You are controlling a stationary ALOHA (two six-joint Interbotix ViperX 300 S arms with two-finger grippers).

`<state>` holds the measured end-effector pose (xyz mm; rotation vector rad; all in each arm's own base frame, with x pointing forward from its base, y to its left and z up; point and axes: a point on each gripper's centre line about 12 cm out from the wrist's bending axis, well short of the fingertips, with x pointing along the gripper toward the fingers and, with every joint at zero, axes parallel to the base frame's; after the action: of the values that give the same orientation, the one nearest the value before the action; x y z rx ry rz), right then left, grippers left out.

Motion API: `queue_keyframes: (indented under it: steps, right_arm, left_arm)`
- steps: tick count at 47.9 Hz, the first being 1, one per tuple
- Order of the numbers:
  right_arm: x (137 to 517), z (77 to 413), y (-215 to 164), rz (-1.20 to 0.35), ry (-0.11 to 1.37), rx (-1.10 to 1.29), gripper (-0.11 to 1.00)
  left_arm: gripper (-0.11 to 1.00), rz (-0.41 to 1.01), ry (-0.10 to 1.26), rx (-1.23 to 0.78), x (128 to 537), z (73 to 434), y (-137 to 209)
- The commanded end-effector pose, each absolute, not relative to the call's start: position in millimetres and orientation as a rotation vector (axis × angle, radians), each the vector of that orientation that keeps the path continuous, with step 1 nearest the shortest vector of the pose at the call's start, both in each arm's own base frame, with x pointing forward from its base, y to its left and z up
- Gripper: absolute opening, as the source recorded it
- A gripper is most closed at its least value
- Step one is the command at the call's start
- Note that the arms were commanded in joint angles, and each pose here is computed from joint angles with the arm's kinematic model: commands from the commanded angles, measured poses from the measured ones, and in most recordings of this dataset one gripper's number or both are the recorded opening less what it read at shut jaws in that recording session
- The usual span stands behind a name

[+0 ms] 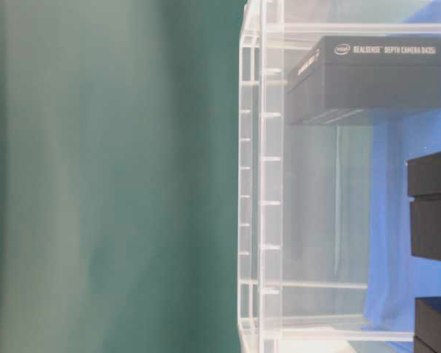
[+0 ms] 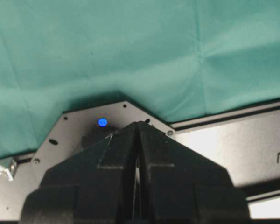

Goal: Take the box out of the case with the left arm.
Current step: 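Withdraw the left gripper to the left side of the table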

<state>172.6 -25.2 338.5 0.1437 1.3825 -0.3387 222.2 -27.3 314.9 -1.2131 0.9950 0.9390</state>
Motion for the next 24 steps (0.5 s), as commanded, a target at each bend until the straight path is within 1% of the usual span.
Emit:
queue_keyframes:
  steps: [1, 13, 24]
  right_arm:
    - [172, 343, -26, -0.338, 1.36, 0.144, 0.0]
    - [172, 344, -26, -0.337, 1.353, 0.145, 0.0]
    - [172, 344, -26, -0.337, 1.35, 0.145, 0.0]
  left_arm:
    - [0.9, 0.941, 0.966, -1.206, 224, 322, -11]
    - [0.9, 0.989, 0.933, -1.154, 222, 323, 39]
    - [0.9, 1.017, 0.933, -1.108, 216, 322, 72]
